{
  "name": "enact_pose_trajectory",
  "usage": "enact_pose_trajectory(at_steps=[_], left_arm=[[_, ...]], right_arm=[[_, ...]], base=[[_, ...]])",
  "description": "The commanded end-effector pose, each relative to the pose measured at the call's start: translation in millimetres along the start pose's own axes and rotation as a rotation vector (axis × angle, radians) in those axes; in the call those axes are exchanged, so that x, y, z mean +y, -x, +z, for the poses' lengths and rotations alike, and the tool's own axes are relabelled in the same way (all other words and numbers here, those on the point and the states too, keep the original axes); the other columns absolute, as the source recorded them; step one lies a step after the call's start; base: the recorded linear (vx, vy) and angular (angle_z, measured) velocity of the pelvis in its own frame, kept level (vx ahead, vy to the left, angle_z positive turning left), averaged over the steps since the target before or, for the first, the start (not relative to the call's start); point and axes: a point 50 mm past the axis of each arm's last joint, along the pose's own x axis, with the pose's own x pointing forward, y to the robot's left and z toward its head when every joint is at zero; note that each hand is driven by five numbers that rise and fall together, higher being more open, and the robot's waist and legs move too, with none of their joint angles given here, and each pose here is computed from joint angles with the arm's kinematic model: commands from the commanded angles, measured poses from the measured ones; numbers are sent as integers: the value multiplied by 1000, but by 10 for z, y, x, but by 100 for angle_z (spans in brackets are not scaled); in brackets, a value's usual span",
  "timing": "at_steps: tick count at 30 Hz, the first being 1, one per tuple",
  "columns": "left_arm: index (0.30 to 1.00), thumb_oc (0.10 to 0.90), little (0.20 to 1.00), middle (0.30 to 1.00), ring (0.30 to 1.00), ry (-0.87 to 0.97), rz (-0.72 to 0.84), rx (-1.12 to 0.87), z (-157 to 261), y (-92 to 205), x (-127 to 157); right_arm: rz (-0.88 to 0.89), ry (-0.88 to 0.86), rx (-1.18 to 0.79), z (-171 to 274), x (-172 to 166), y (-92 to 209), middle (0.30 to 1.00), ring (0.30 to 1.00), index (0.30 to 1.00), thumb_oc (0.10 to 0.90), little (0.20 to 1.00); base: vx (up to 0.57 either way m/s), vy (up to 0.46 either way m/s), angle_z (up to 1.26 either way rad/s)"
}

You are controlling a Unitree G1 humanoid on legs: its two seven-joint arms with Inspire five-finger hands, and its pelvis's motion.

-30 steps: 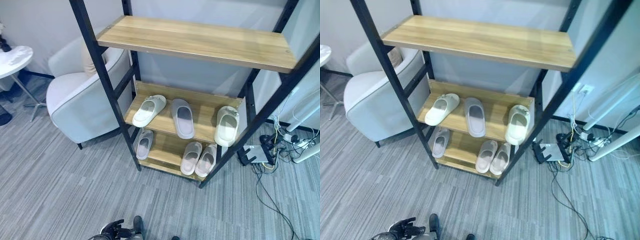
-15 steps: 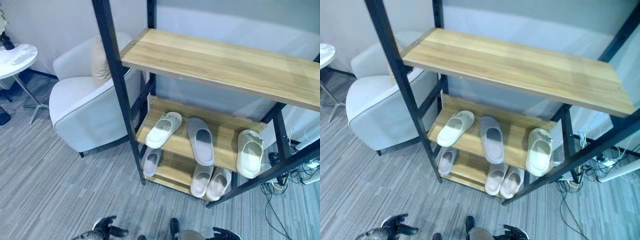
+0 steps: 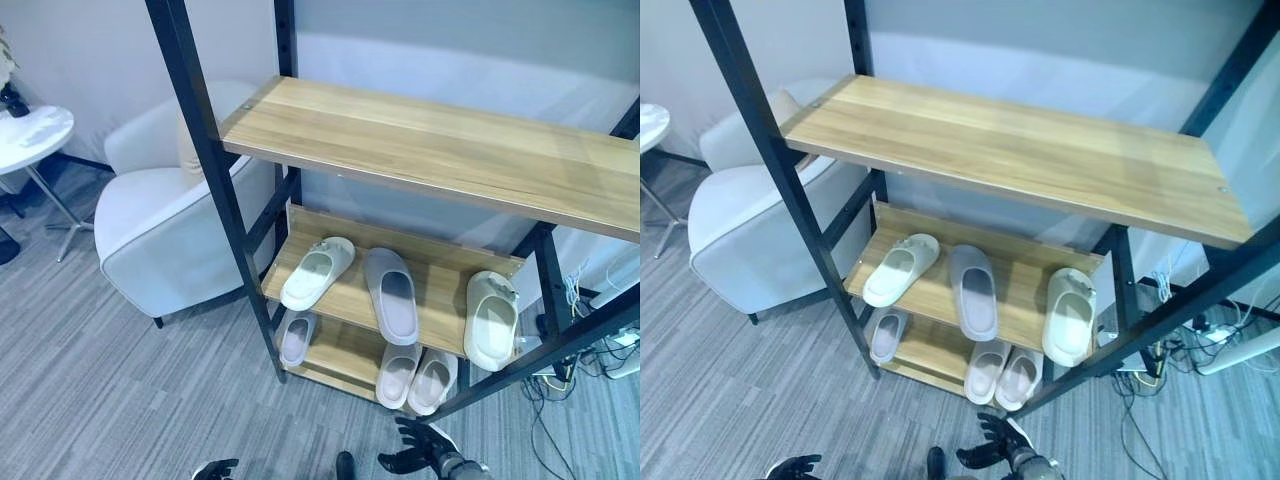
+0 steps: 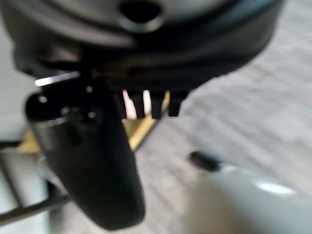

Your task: Arrange the slippers neatly on the shoe rack.

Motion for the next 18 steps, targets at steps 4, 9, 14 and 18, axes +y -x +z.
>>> enact_pose_trajectory(at_steps=[4,9,14,18], left_arm=[[900,800,900,900,900,-89,13,-56,195,-28,-15],[900,800,900,900,900,-177,-5,-145,426,-38,-88],[900,800,900,900,900,-228,-24,-172,500,-39,-149],[900,800,900,900,900,-251,-46,-180,497,-35,-197]], right_arm=[[69,-47,-285,624,87,-48,900,900,900,800,900],[193,155,-537,1211,206,104,900,900,900,800,900],[298,399,-763,1692,297,405,900,900,900,800,900],[206,532,-944,2023,183,657,900,900,900,800,900]], base=[[-39,-25,2],[-19,-17,-4],[4,-7,-1],[7,-9,-2]])
